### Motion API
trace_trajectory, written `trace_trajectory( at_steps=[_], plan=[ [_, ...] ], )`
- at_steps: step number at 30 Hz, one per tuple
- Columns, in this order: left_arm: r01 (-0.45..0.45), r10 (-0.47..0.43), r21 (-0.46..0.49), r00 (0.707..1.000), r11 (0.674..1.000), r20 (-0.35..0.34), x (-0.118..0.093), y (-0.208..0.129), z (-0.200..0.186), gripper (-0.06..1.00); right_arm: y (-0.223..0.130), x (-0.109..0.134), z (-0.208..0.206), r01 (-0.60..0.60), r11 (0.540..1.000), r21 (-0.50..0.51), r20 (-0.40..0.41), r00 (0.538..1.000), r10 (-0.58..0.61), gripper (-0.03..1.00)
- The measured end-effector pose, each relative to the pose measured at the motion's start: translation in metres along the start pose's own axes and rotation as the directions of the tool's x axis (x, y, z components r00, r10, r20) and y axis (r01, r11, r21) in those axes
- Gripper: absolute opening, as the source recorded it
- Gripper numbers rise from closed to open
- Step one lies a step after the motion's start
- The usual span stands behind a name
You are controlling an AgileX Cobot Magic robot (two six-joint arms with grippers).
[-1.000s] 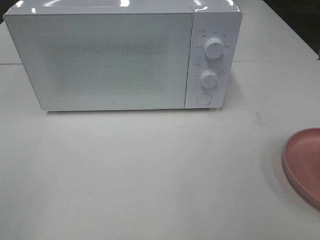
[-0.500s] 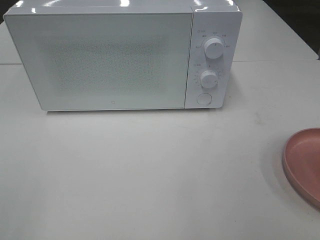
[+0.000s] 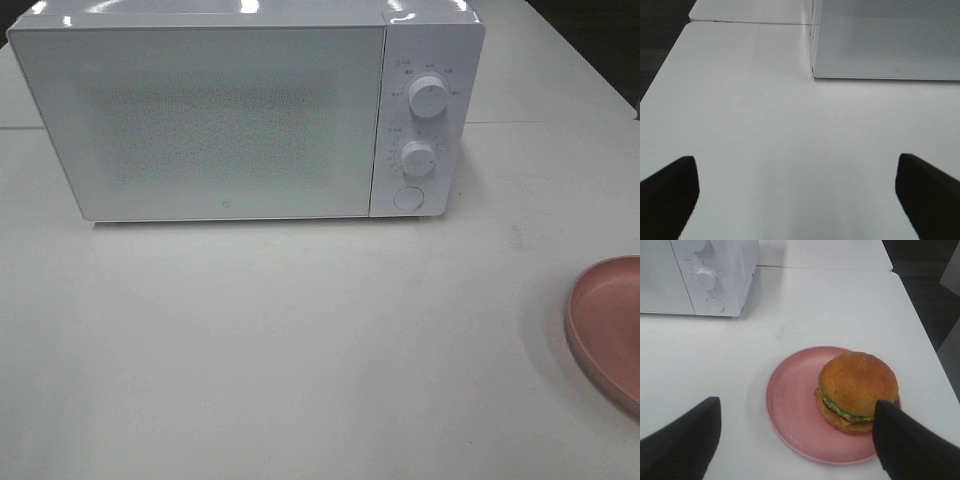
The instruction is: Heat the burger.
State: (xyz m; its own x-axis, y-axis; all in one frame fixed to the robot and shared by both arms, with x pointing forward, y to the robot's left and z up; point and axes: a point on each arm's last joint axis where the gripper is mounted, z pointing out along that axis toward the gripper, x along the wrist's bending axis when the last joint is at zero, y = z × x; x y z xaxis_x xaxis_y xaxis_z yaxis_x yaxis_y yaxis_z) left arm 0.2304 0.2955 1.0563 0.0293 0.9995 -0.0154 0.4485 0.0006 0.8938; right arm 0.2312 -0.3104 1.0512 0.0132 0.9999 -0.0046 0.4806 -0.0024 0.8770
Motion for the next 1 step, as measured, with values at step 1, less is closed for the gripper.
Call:
trace_trajectory(
  at_steps=[1],
  plan=[
    [0.000, 0.000, 0.000, 1.000, 1.000, 0.000, 0.0000, 0.0000, 0.0000, 0.99, 0.0000, 0.0000, 0.0000, 0.000, 1.000, 0.000, 0.000, 1.000, 0.000, 0.75]
  ],
)
